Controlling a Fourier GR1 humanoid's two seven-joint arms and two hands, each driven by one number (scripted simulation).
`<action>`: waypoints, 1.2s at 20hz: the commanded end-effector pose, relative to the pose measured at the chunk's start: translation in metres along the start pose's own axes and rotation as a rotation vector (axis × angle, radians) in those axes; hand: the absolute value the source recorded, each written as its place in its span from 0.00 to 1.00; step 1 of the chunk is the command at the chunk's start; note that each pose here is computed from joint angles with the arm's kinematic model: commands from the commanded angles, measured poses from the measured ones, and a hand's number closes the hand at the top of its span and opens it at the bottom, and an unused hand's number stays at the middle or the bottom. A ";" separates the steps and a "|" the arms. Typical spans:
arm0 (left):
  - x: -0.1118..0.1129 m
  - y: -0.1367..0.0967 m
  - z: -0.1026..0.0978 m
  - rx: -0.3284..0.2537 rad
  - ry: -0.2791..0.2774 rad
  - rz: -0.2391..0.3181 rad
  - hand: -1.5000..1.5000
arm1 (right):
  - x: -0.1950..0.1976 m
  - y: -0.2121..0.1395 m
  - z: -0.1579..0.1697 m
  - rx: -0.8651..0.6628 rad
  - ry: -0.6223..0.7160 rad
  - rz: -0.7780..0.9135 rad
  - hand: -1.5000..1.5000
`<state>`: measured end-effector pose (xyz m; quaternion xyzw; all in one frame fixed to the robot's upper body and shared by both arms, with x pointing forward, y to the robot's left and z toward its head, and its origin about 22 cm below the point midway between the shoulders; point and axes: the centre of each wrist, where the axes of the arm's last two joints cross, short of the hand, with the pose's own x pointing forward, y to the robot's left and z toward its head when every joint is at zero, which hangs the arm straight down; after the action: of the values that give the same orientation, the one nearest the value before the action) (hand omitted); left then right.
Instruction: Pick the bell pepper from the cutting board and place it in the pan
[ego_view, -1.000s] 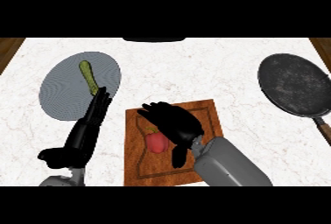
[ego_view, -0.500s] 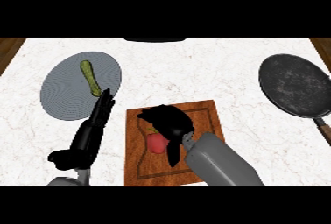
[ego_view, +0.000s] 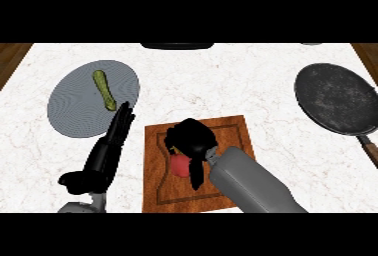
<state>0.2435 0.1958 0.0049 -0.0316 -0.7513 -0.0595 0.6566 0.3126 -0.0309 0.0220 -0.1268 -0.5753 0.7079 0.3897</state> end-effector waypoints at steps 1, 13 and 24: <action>0.001 0.007 -0.007 -0.002 -0.004 0.015 0.50 | 0.002 0.007 -0.007 -0.045 0.013 0.006 1.00; 0.003 0.019 -0.001 0.041 0.028 -0.006 0.50 | -0.041 -0.035 0.035 -0.408 0.467 -0.139 1.00; 0.008 0.014 0.008 0.031 0.040 0.001 0.50 | -0.034 -0.097 0.097 -0.841 0.860 -0.203 1.00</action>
<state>0.2364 0.2128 0.0083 -0.0177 -0.7421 -0.0475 0.6684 0.3241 -0.1122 0.1041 -0.4625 -0.6000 0.3385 0.5581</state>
